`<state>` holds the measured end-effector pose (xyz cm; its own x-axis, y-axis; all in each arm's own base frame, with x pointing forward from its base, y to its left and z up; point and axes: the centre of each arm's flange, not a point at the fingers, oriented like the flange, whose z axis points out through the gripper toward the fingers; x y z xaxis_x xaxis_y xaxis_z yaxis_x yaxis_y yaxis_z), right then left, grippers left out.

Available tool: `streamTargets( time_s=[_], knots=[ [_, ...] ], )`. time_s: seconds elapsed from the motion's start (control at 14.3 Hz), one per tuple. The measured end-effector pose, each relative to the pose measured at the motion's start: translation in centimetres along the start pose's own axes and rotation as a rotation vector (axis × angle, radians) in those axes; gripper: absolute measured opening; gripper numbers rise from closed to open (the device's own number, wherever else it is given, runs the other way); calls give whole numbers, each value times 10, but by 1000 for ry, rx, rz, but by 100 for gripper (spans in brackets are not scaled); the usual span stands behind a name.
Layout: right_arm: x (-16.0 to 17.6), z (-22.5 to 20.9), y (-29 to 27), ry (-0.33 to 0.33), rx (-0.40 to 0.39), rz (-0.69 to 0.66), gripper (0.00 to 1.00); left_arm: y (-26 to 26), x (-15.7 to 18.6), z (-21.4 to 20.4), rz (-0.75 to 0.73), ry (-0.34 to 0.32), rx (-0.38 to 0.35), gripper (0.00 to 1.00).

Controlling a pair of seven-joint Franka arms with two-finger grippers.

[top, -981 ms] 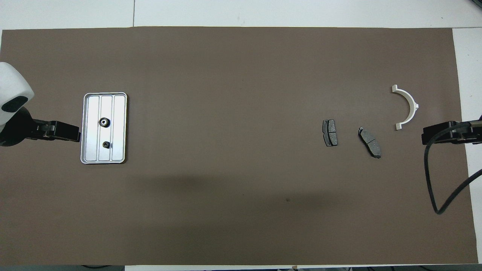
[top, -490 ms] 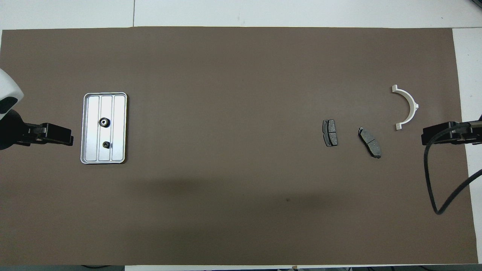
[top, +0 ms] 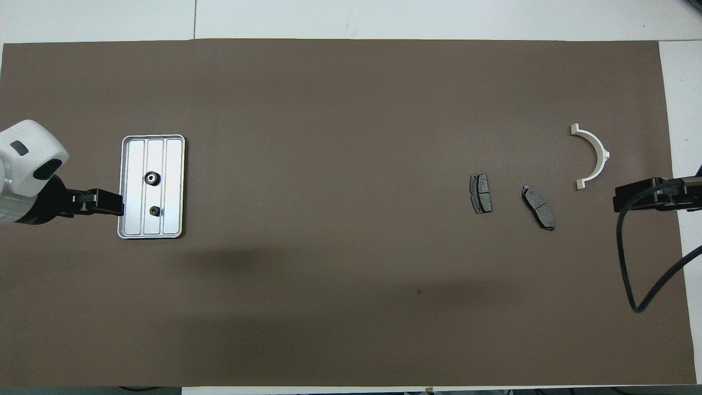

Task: Place bearing gear from tray to pile
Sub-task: 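Grasp a bearing with the left gripper while the right gripper moves inward, then lift the dark bearing off the tray with the left gripper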

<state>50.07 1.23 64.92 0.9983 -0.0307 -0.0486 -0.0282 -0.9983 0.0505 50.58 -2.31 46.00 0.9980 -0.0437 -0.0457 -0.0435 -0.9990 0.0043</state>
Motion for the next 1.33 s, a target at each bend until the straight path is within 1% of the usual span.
streamTargets(
  time_s=[0.21, 0.35, 0.49, 0.77, 0.98, 1.12, 1.33],
  knots=[
    [0, 0, 1, -1, 0, 1, 100, -1, -6, 46, 12, 6, 0, 90],
    [2, 4, 2, 1, 1, 4, 100, -7, -4, 62, 17, 11, -1, 92],
    [9, 19, 1, 27, 2, 2, 100, -20, 0, 75, 18, 28, -2, 90],
    [27, 71, -6, 51, 5, -10, 100, -29, 5, 112, 22, 39, -4, 89],
    [49, 113, -15, 57, 12, -20, 100, -29, 13, 133, 23, 49, -6, 90],
    [67, 140, -33, 64, 19, 3, 100, -29, 17, 142, 24, 61, -6, 89],
    [91, 185, -76, 79, 35, 44, 100, -29, 20, 151, 24, 65, -6, 90]
  ],
)
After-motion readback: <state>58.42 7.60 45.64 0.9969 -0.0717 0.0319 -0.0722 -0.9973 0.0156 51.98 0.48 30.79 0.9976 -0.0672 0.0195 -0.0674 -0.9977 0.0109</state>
